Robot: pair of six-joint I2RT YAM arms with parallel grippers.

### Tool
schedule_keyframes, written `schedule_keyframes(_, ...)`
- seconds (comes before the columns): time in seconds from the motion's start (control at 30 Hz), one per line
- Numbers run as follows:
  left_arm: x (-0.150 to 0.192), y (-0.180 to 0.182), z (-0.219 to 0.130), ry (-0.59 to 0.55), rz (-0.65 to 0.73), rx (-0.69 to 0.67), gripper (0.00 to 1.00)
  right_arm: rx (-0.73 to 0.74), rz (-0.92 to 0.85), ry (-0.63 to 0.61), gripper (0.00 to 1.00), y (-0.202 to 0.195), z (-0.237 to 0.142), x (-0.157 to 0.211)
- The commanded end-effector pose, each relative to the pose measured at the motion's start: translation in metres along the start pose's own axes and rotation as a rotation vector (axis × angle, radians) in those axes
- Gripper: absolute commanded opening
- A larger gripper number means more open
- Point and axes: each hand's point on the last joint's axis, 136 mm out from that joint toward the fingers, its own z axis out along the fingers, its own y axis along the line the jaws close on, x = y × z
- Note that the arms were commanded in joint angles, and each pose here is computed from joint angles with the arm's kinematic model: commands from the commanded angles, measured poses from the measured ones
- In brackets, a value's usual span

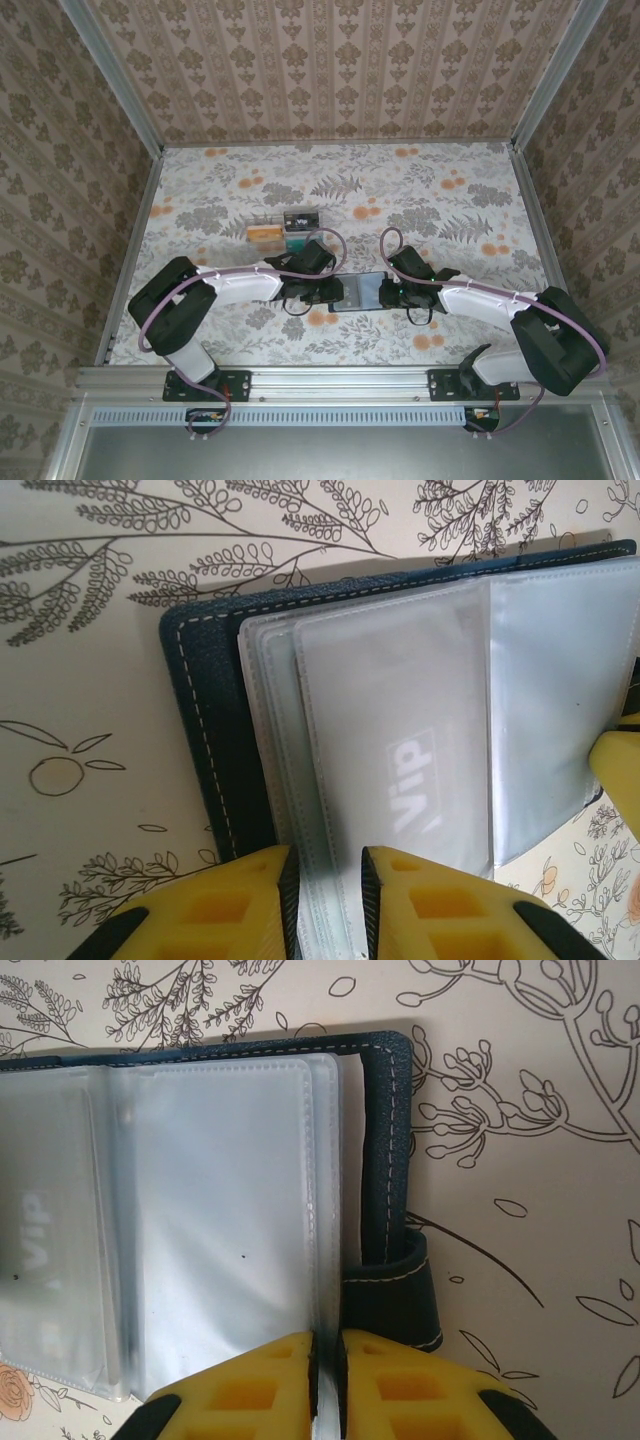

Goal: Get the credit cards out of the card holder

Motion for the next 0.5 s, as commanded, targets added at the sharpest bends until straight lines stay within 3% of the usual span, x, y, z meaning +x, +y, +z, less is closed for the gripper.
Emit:
schedule_keyframes(0.0, -0.012, -0.013, -0.014, -0.047, 0.022, 0.015, 0.26, 0.037, 0.008, 0.055, 0.17, -0.010, 0.005, 0.017)
schedule_keyframes(0.47, -0.006, -0.016, -0.002, 0.005, 0.025, 0.030, 0.26, 0.034, 0.008, 0.055, 0.17, -0.009, 0.005, 0.017)
